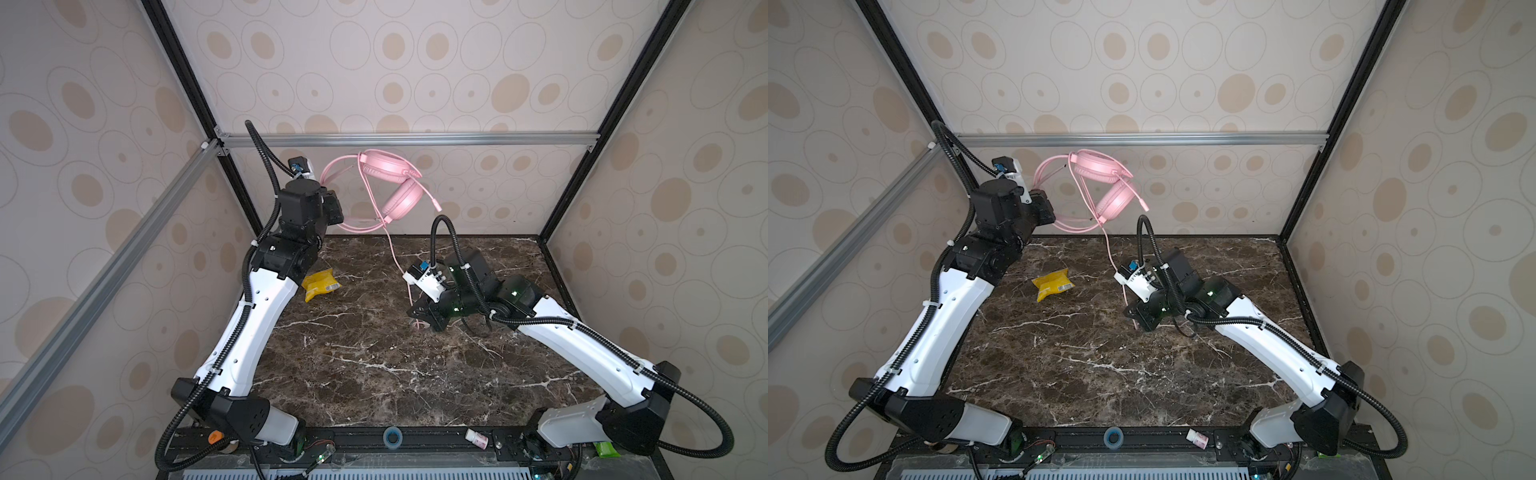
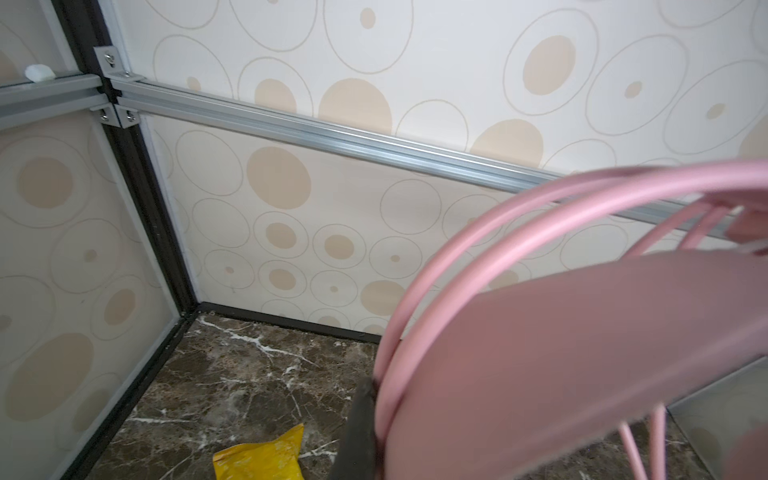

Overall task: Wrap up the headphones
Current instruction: 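Lower the headphones with the left gripper while the right carries the cable toward them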

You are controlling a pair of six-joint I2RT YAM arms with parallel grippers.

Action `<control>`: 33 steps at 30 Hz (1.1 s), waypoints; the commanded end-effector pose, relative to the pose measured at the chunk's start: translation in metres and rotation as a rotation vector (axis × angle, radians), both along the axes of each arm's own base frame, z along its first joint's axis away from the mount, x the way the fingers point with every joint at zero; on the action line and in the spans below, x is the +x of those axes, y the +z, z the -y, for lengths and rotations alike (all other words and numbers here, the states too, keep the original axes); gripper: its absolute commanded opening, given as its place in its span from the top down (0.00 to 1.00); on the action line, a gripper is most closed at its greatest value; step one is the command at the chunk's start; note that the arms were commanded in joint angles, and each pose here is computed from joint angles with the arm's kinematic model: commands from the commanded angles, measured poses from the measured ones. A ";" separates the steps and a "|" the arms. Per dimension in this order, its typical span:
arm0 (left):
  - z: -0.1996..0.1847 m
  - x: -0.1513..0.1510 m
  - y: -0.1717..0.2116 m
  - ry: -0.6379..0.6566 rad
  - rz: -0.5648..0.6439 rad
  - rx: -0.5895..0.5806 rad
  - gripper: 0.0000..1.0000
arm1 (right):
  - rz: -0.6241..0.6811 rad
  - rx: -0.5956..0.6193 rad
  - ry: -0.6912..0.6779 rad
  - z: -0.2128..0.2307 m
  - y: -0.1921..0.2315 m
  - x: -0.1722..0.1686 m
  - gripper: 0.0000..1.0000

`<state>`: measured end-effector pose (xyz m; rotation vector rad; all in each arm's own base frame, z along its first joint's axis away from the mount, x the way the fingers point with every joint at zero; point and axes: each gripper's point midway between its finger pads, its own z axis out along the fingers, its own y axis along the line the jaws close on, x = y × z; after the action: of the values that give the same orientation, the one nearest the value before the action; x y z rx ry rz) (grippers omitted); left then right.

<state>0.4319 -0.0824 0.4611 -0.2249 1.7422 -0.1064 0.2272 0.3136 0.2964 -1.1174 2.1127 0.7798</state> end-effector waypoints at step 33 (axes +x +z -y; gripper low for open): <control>0.039 -0.017 -0.008 -0.114 0.007 0.552 1.00 | 0.401 -0.423 0.047 0.036 0.085 -0.004 1.00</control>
<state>0.4291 -0.1154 0.4013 0.2612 1.8613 0.3350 0.2206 0.3012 0.3861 -1.3565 1.9405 0.2602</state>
